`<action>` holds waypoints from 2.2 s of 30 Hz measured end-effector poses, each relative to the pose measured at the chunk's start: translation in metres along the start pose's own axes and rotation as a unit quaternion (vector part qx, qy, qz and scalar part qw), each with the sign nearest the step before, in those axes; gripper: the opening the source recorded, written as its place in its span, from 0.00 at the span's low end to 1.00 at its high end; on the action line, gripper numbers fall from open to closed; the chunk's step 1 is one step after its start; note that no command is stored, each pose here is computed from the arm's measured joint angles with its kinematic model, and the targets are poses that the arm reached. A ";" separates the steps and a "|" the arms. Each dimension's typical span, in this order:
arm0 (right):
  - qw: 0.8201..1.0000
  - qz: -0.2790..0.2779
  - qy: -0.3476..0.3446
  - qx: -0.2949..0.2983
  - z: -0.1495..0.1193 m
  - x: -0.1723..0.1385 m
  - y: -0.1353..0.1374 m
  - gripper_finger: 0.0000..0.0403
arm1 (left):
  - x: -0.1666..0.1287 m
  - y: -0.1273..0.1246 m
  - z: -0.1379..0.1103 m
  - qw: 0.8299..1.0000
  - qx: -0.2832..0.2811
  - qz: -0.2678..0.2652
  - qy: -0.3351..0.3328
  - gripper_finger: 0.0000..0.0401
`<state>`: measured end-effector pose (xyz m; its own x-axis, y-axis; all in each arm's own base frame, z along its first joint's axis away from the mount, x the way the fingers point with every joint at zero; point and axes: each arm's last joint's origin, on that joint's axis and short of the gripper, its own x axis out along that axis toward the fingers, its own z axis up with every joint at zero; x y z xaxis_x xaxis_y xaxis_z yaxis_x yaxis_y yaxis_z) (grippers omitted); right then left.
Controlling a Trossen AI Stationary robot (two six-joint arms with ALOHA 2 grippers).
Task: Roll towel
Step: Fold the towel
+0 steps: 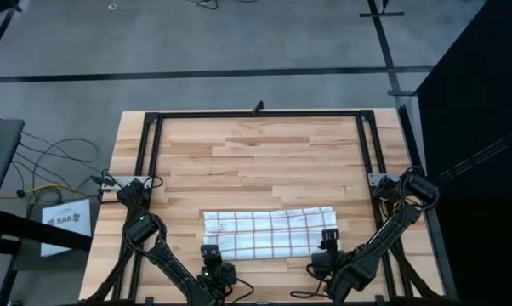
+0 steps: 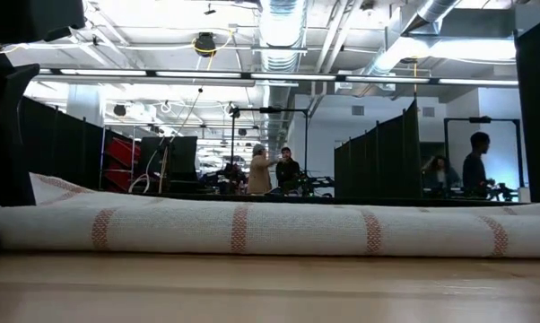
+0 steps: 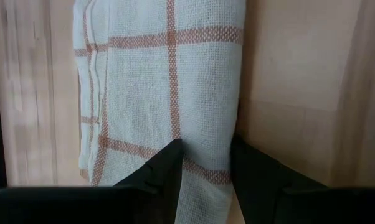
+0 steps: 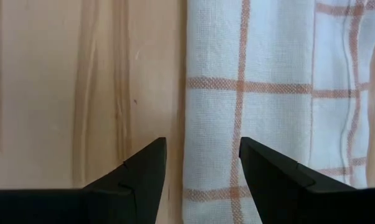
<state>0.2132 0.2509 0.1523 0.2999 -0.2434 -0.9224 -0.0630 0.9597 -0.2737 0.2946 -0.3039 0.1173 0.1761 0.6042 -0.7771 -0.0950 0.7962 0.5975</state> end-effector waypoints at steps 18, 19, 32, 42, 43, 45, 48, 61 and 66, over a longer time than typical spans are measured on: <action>0.999 -0.010 0.027 0.019 -0.019 0.026 -0.010 0.21 | 0.002 -0.002 0.000 1.000 -0.002 0.000 0.002 0.10; 0.999 -0.005 0.028 0.021 -0.019 0.026 -0.010 0.15 | 0.003 -0.002 0.000 1.000 -0.002 0.000 0.003 0.05; 0.992 0.085 0.038 0.084 -0.026 0.005 0.017 0.00 | -0.029 0.003 0.002 0.996 -0.029 -0.080 0.021 0.00; 0.964 0.236 0.035 0.117 -0.029 -0.021 0.053 0.00 | -0.070 0.023 0.005 0.978 -0.088 -0.190 0.014 0.00; 0.962 0.243 0.040 0.119 -0.030 -0.022 0.054 0.00 | -0.071 0.024 0.006 0.977 -0.088 -0.195 0.017 0.00; 0.958 0.254 0.046 0.122 -0.030 -0.025 0.054 0.00 | -0.071 0.026 0.007 0.974 -0.086 -0.206 0.027 0.00; 0.953 0.273 0.046 0.121 -0.030 -0.037 0.050 0.00 | -0.076 0.035 0.011 0.970 -0.084 -0.225 0.032 0.00; 0.932 0.325 0.032 0.155 -0.044 -0.052 -0.007 0.00 | -0.063 0.057 0.026 0.969 -0.052 -0.239 0.036 0.00; 0.921 0.347 0.024 0.173 -0.048 -0.051 -0.034 0.00 | -0.050 0.072 0.028 0.965 -0.049 -0.255 0.034 0.00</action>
<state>0.1538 0.2237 0.1956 0.2597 0.4481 -0.8554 0.0861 0.8716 0.4827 0.3068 -0.2772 0.2046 0.1604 0.1300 -0.9785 -0.1063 0.9878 0.1138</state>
